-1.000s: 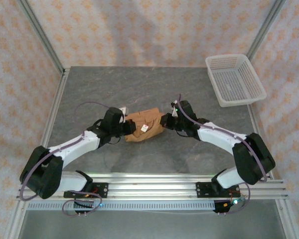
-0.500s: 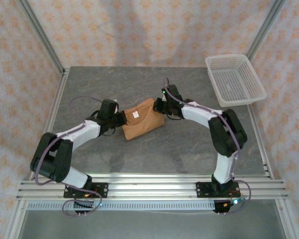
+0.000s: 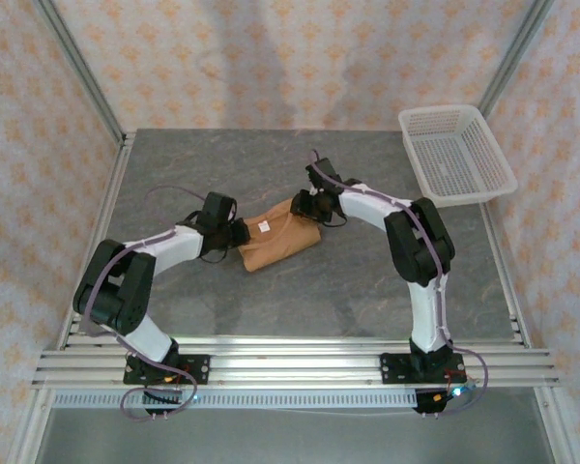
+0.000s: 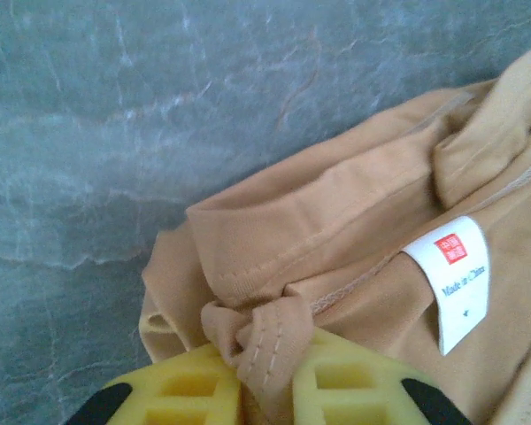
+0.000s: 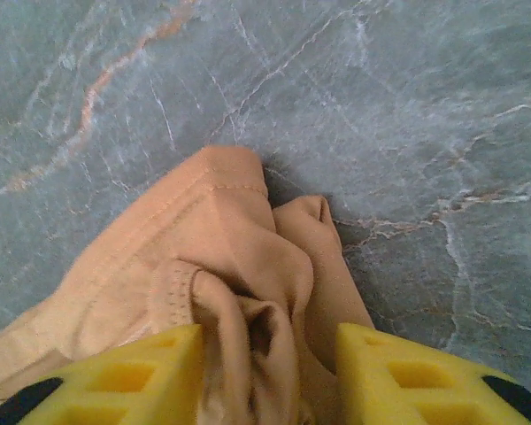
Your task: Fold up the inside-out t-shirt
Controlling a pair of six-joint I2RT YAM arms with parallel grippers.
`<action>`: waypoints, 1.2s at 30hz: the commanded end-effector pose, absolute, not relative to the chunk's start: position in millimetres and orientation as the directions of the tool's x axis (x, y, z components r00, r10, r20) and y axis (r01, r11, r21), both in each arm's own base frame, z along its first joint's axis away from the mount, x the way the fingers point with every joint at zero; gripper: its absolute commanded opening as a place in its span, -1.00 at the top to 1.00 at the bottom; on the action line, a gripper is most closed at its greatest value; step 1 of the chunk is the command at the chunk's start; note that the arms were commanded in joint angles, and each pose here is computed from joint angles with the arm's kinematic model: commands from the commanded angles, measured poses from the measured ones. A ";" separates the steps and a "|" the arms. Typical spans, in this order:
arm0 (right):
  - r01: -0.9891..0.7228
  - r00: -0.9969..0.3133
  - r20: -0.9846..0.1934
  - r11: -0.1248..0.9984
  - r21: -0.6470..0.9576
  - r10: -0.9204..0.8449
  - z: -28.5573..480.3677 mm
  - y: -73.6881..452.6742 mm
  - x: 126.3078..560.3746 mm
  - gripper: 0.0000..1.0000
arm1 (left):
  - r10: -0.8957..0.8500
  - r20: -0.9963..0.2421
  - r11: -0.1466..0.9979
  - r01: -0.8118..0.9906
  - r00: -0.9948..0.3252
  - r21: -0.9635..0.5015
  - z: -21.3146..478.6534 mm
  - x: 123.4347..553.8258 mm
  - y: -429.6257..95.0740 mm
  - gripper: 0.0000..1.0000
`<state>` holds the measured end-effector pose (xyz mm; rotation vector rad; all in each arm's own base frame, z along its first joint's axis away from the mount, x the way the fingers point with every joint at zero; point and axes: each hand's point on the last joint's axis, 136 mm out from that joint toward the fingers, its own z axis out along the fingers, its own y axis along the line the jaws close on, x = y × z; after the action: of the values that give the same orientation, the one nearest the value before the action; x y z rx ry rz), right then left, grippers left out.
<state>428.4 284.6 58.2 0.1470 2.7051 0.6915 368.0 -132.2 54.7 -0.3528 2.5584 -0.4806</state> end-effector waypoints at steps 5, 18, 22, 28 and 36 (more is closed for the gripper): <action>0.093 -0.885 -0.363 0.876 0.473 0.290 144.4 250.6 410.9 0.07 | -0.294 -0.571 0.951 -0.173 -0.766 -0.257 149.7 367.3 -121.4 0.04; 0.287 -0.880 -0.134 0.734 0.616 0.456 75.6 284.9 425.1 0.66 | -0.568 -0.315 0.730 -0.288 -0.761 -0.619 88.8 359.8 -207.6 0.33; 0.416 -0.862 -0.074 0.782 0.464 0.502 9.2 255.6 413.5 0.74 | -0.487 -0.318 0.841 -0.339 -0.813 -0.421 39.5 345.9 -177.7 0.35; 0.430 -0.844 -0.075 0.755 0.494 0.531 18.1 246.0 386.0 0.73 | -0.188 -0.336 0.975 -0.133 -0.923 -0.178 49.1 338.0 -155.6 0.29; 0.290 -0.848 -0.205 0.752 0.592 0.488 102.8 258.5 368.6 0.61 | -0.178 -0.385 0.934 -0.032 -0.906 -0.355 113.1 363.6 -185.6 0.13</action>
<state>369.6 260.8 73.1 0.6423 2.6665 0.8041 368.3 -175.8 88.4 -0.2279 2.6749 -0.3969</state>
